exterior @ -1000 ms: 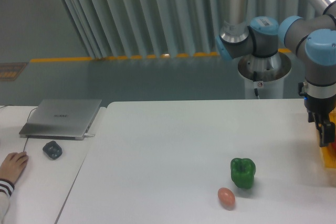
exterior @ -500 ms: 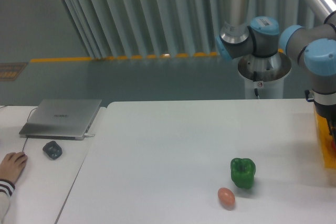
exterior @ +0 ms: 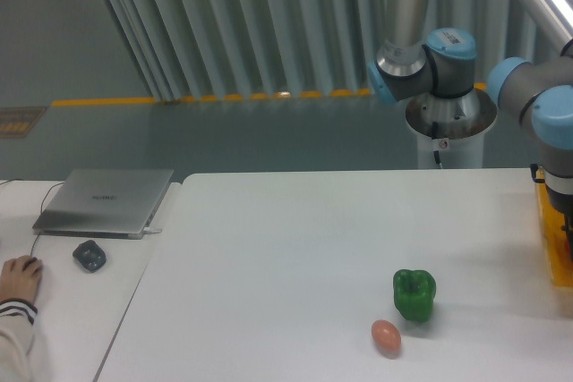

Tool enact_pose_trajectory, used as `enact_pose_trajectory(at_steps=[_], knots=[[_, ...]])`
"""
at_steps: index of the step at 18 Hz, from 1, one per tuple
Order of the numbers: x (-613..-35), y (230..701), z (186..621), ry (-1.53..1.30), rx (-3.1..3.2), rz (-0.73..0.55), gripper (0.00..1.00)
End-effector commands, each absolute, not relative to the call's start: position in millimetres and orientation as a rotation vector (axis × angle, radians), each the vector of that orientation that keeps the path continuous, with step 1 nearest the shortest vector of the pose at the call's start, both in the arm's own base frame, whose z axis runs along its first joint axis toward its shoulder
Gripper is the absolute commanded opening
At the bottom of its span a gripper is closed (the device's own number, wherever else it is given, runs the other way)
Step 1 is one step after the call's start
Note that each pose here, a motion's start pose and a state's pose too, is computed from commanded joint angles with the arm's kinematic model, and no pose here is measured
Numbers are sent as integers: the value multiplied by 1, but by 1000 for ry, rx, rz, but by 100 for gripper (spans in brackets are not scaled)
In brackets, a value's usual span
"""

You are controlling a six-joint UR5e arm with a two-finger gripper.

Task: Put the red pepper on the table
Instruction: 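Grasp the red pepper inside the yellow crate with the gripper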

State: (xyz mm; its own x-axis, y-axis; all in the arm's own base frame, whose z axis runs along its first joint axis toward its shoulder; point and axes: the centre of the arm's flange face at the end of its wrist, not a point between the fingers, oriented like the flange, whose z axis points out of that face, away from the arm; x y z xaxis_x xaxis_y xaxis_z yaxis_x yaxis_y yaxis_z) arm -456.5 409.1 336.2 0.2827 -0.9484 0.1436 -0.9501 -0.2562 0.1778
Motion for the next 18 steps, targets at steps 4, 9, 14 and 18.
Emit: enact_pose_trajectory(at_steps=[4,9,14,18], knots=[[-468,393,328,-1837,2266,59,100],[-475,397,303,-1859,2265,114,100],[-473,400,301,-1880,2253,128,100],[-472,399,299,-1886,2249,135,100]])
